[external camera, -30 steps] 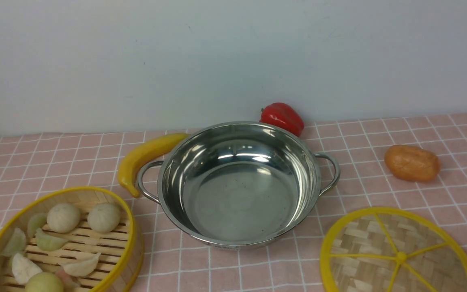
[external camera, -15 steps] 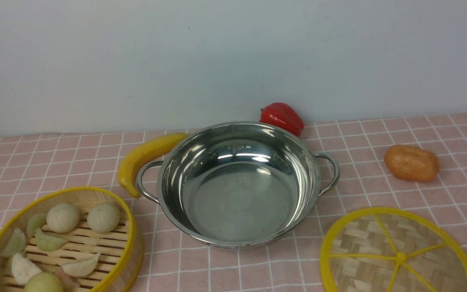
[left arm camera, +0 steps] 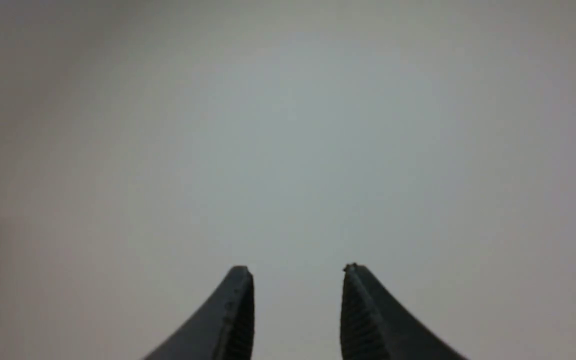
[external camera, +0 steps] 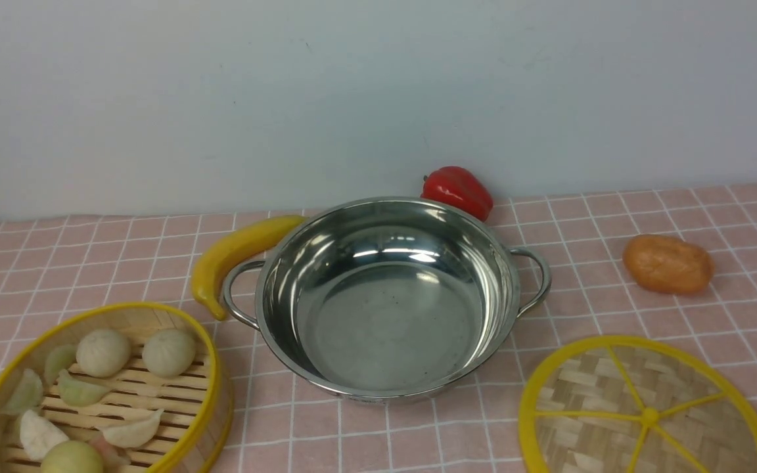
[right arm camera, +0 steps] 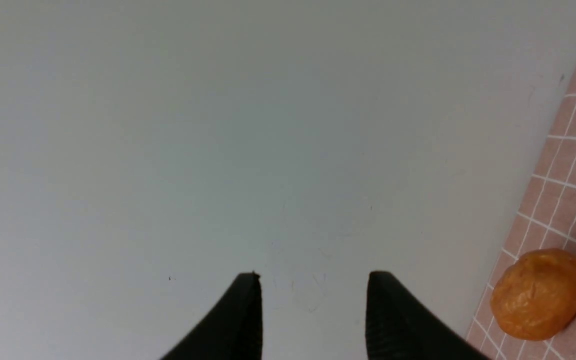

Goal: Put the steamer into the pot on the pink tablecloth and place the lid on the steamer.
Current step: 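Grasp the rim of the steamer basket holding the buns with the left gripper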

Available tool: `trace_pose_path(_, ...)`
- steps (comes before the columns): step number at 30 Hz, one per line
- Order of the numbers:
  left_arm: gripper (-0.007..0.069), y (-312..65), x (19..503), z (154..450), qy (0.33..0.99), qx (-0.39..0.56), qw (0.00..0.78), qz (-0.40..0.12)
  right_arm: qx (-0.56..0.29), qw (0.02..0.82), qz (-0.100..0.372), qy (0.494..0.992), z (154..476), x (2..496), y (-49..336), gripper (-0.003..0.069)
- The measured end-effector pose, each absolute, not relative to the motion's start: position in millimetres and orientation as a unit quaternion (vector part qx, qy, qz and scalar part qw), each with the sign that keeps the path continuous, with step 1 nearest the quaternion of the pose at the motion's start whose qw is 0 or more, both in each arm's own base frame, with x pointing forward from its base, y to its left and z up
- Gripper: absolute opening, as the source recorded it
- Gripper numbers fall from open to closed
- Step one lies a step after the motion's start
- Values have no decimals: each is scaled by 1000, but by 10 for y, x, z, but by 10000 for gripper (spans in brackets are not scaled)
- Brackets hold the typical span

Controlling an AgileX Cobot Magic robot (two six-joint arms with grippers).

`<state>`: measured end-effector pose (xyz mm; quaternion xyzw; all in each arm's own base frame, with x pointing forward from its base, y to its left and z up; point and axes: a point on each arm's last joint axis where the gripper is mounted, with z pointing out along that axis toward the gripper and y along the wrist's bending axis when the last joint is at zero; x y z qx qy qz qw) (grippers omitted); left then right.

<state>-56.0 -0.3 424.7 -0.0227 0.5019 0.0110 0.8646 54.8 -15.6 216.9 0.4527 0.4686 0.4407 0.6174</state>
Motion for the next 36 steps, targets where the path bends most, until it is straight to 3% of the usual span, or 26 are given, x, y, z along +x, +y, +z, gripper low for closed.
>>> trace_pose_path(4, 243, 29, -350, 4133, 643, -70, 762, -20, 452, 618, 440, 469, 2169, 548, -156, 302)
trace_pose_path(5, 243, 33, -337, 4122, 643, -101, 759, 6, 452, 618, 440, 469, 2169, 548, -156, 302)
trace_pose_path(6, 243, 62, -242, 4035, 701, -99, 706, -19, 452, 618, 440, 470, 2169, 549, -154, 302)
trace_pose_path(10, 243, 234, 22, 3789, 819, -189, 540, 51, 428, 615, 438, 496, 2161, 555, -107, 302)
trace_pose_path(13, 243, 327, 169, 3746, 842, -222, 482, 98, 401, 613, 433, 525, 2148, 561, -57, 302)
trace_pose_path(14, 243, 359, 289, 3735, 851, -231, 458, 116, 373, 609, 426, 555, 2127, 563, -5, 302)
trace_pose_path(18, 243, 357, 695, 3650, 887, -230, 382, 120, 300, 584, 402, 638, 2037, 556, 126, 302)
trace_pose_path(23, 243, 350, 1260, 3394, 932, -210, 265, 128, 240, 550, 383, 702, 1940, 529, 227, 302)
trace_pose_path(27, 243, 383, 1536, 3199, 949, -203, 198, 137, 209, 554, 379, 711, 1984, 512, 256, 302)
trace_pose_path(31, 238, 559, 1852, 2907, 957, -226, 136, 118, 136, 605, 379, 687, 2391, 424, 296, 302)
trace_pose_path(36, 221, 904, 1966, 2711, 951, -270, 120, 90, 45, 657, 361, 661, 2833, 251, 342, 302)
